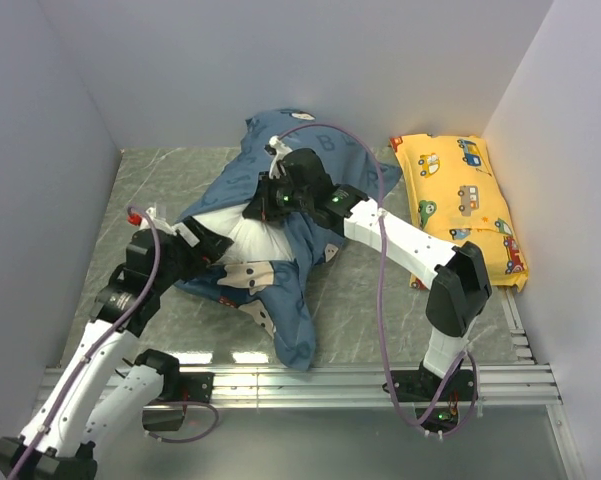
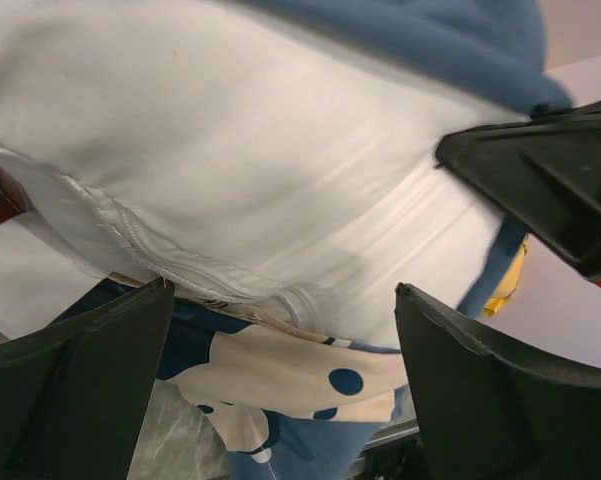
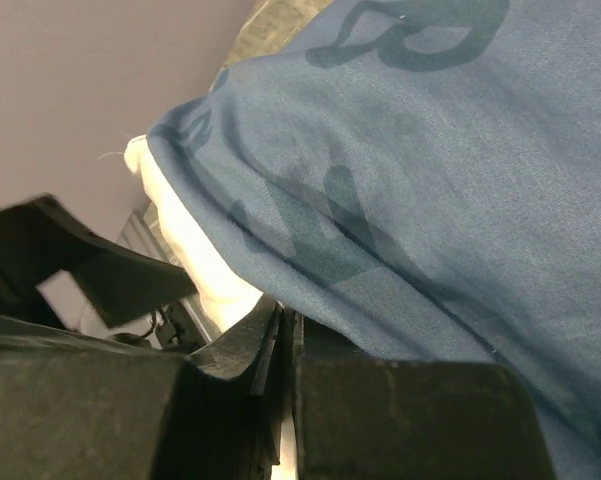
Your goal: Remove the pillowcase from the pillow
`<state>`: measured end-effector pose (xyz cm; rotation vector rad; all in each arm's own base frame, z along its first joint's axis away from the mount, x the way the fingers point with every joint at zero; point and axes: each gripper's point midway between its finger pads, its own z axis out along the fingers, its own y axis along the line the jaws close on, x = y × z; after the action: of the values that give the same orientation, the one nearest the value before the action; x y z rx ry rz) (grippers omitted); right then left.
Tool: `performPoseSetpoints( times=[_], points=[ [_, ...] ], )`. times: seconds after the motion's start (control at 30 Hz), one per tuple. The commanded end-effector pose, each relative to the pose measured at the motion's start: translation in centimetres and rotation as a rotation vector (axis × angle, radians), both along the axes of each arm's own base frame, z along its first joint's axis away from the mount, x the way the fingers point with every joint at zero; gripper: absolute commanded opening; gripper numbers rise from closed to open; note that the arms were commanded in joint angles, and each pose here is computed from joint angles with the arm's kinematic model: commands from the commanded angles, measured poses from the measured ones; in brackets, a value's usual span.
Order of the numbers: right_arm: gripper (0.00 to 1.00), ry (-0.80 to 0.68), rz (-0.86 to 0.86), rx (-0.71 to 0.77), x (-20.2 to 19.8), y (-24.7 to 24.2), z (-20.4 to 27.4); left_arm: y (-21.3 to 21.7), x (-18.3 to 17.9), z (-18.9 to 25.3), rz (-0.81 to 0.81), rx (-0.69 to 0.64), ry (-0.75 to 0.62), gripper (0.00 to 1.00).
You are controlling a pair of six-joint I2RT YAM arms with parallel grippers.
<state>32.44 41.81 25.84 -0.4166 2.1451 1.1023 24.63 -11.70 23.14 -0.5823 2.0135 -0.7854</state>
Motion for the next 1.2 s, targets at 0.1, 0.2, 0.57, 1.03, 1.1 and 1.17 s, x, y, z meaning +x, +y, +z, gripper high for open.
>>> performPoseSetpoints(
  times=[0.1, 0.2, 0.57, 1.03, 1.1, 1.17],
  points=[
    [0.00, -0.181, -0.026, 0.170, 1.3, 1.8, 8.6, -1.9, 1.3, -1.7, 0.040, -0.013, 0.062, 0.99],
    [0.00, -0.178, -0.011, 0.194, 0.8, 2.0, 9.1, -1.7, 2.6, -2.9, 0.108, -0.019, 0.081, 0.99],
    [0.00, -0.161, 0.070, 0.183, -2.9, 1.9, 8.1, -2.7, 6.2, -0.7, 0.202, -0.093, 0.017, 0.00],
    [0.74, -0.219, -0.139, -0.104, -9.4, -7.2, 2.5, -1.6, 6.1, 2.5, 0.279, -0.098, -0.041, 0.00],
    [0.74, -0.222, -0.156, -0.112, -11.2, -7.8, 1.1, -1.6, 6.1, 3.4, 0.273, -0.101, -0.057, 0.00],
    [0.75, -0.178, -0.152, -0.174, -13.0, -8.5, -3.3, -1.7, 6.0, 4.3, 0.266, -0.106, -0.071, 0.00]
  ],
)
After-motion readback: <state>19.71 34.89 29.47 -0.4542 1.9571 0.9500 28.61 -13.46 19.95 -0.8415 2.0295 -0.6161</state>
